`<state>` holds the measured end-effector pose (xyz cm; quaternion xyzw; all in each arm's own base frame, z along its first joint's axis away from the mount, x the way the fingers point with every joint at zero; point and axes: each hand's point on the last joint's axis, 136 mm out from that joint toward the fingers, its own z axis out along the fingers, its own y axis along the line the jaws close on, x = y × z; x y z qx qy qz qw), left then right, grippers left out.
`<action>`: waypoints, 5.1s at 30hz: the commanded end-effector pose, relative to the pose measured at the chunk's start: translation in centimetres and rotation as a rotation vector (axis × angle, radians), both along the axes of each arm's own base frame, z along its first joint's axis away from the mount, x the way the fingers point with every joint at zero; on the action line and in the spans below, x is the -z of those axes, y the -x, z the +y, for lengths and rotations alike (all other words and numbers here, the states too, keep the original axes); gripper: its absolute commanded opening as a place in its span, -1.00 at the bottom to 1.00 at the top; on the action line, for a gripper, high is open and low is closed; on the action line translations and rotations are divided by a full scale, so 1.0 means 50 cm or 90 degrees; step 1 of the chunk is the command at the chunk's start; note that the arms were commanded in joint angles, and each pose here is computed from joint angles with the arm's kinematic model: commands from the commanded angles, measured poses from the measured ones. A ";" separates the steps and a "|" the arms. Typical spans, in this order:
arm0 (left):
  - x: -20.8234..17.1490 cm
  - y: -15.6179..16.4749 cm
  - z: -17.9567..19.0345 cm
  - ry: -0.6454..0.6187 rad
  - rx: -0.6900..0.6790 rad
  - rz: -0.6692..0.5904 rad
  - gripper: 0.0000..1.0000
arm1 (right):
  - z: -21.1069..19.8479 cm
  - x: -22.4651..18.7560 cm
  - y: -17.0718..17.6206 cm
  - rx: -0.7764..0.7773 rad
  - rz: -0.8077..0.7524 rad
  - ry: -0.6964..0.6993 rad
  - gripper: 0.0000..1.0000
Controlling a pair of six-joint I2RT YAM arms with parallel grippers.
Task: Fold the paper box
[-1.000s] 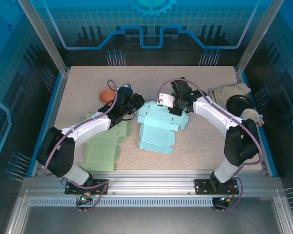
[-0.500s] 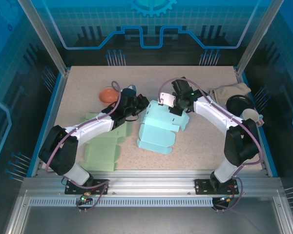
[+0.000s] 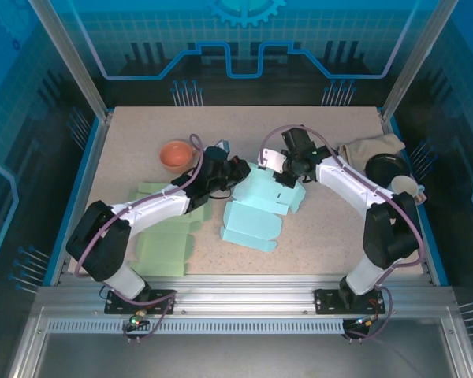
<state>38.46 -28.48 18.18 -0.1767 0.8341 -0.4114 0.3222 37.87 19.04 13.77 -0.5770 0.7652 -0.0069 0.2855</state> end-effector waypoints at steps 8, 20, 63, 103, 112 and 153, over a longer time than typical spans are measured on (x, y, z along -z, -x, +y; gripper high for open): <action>-0.032 0.096 0.134 -0.188 -0.014 -0.093 -0.75 | -0.008 -0.043 -0.031 0.055 -0.033 -0.027 -1.00; 0.070 0.156 -0.039 -0.309 0.203 -0.200 -0.64 | -0.012 -0.031 -0.036 0.070 -0.019 -0.017 -1.00; 0.151 0.001 0.033 -0.220 0.089 -0.111 -0.51 | 0.001 -0.002 -0.030 0.040 -0.004 -0.009 -1.00; 0.152 0.121 0.199 -0.380 0.102 -0.264 -0.44 | 0.107 -0.049 0.031 -0.163 -0.641 0.156 -1.00; 0.181 0.102 0.158 -0.371 0.149 -0.253 -0.39 | 0.102 -0.016 0.028 -0.172 -0.610 0.161 -1.00; 0.205 0.153 0.192 -0.372 0.146 -0.231 -0.07 | 0.089 0.062 0.014 -0.180 -0.543 0.187 -1.00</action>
